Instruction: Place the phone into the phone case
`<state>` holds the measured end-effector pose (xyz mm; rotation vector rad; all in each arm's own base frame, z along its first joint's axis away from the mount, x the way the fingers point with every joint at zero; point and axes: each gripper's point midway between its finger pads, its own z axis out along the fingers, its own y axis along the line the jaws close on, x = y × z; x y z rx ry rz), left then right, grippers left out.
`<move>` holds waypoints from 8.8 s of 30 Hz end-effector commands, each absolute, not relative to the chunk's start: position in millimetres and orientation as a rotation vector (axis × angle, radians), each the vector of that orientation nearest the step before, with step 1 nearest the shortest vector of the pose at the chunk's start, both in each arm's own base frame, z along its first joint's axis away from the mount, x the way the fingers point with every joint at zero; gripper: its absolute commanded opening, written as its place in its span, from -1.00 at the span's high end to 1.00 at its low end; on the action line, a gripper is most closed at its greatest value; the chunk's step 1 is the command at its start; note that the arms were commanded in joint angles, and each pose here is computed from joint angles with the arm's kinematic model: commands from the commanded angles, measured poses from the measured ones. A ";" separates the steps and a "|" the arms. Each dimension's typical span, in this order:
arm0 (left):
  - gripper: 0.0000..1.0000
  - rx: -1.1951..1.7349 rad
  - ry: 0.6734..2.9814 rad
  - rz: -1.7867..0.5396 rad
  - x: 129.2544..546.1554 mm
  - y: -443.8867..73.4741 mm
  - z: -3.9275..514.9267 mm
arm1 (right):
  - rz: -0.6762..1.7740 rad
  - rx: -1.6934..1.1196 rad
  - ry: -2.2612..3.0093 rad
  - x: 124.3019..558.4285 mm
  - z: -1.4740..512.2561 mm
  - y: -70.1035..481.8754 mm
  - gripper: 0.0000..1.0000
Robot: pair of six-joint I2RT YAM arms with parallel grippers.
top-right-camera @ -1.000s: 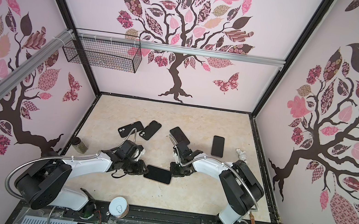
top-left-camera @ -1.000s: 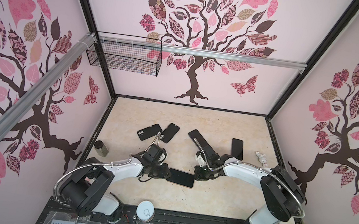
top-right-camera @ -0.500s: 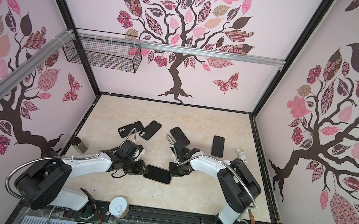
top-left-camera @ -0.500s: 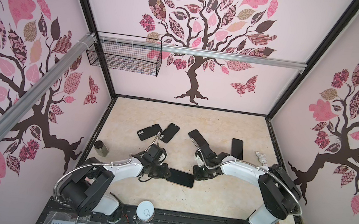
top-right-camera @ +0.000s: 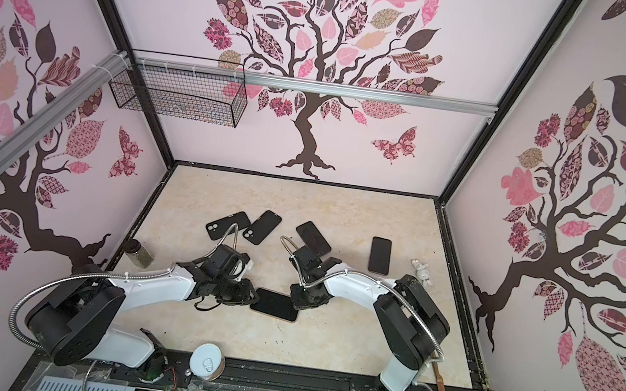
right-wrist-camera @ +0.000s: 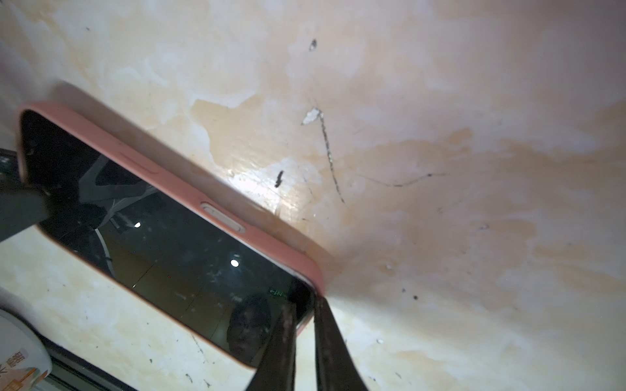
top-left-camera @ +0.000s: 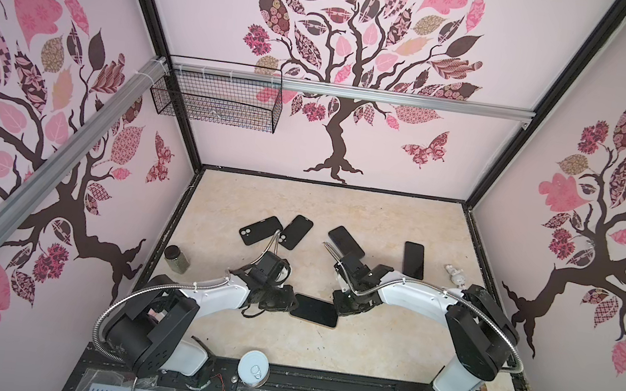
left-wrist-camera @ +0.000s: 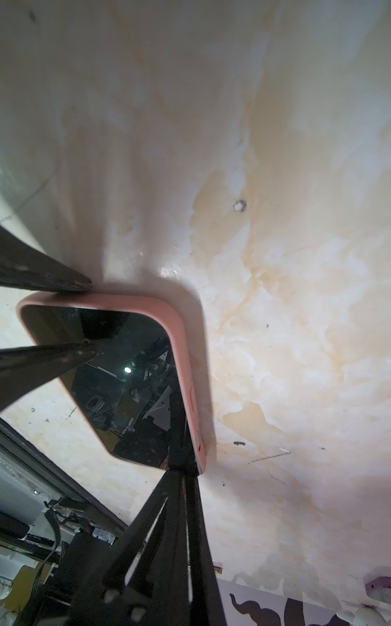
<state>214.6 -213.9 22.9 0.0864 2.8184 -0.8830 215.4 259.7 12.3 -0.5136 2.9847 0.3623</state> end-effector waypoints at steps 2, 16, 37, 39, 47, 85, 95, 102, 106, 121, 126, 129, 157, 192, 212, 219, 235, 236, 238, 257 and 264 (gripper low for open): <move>0.41 0.094 2.814 -0.845 215.8 -212.4 15.2 | 0.059 -0.611 3.123 184.3 -73.4 224.2 0.68; 0.41 0.037 2.822 -0.734 216.4 -197.2 9.0 | -0.082 -0.693 3.137 177.5 -79.2 213.9 0.68; 0.41 0.006 2.811 -0.618 216.3 -180.1 15.6 | 0.001 -0.741 3.072 184.7 -51.7 227.5 0.56; 0.40 0.010 2.800 -0.623 217.1 -180.2 20.6 | 0.067 -0.757 3.029 191.2 -35.5 238.3 0.50; 0.22 -0.069 2.740 -0.591 223.1 -161.8 40.1 | 0.290 -0.960 2.782 219.6 36.5 279.6 -0.24; -0.63 -0.519 2.375 -0.259 220.4 -56.5 90.1 | 0.138 -1.788 2.341 199.9 9.9 321.4 -0.91; -0.63 -0.524 2.350 -0.268 216.7 -53.3 91.7 | 0.040 -1.739 2.403 206.6 -3.2 313.3 -0.88; -0.62 -0.518 2.348 -0.278 216.2 -54.2 93.3 | -0.029 -1.726 2.408 215.0 -3.3 311.9 -0.87; -0.62 -0.513 2.345 -0.282 215.8 -54.4 94.1 | -0.029 -1.745 2.433 212.5 -6.1 311.3 -0.81; -0.62 -0.497 2.333 -0.298 216.7 -56.3 99.8 | 0.174 -1.278 2.658 225.2 -3.3 306.5 0.10; -0.62 -0.473 2.332 -0.340 218.1 -62.8 101.6 | 0.344 -0.961 2.659 249.4 27.0 293.7 0.28; -0.63 -0.460 2.327 -0.360 219.1 -65.7 103.5 | 0.391 -0.785 2.649 268.3 45.5 279.2 0.34; -0.62 -0.351 2.375 -0.507 225.0 -95.7 109.8 | 0.130 0.064 2.546 489.6 94.2 143.7 0.55; -0.62 -0.438 2.387 -0.443 221.7 -83.3 112.3 | 0.132 0.215 2.688 520.9 17.8 119.0 -0.40; -0.61 -0.421 2.377 -0.378 247.4 -86.8 124.6 | 0.271 0.089 2.502 499.5 101.3 122.5 -0.99; -0.58 -0.416 2.376 -0.360 287.6 -102.4 133.0 | 0.478 -0.036 2.442 448.1 129.8 141.1 -0.99; -0.52 -0.487 2.471 -0.067 388.0 -113.6 87.7 | 0.564 -0.071 2.431 354.9 115.0 151.3 -0.99; -0.52 -0.492 2.469 -0.063 393.4 -115.4 86.5 | 0.570 -0.069 2.428 351.4 116.1 151.9 -0.99; -0.51 -0.496 2.469 -0.051 402.6 -118.0 82.4 | 0.578 -0.077 2.425 345.1 117.4 153.7 -0.99; -0.21 -0.563 2.550 0.166 430.6 -115.2 40.5 | 0.576 -0.136 2.408 321.7 132.2 158.4 -0.99; 0.02 -0.524 2.580 0.216 427.3 -115.7 31.0 | 0.569 -0.126 2.395 322.1 139.9 156.9 -0.99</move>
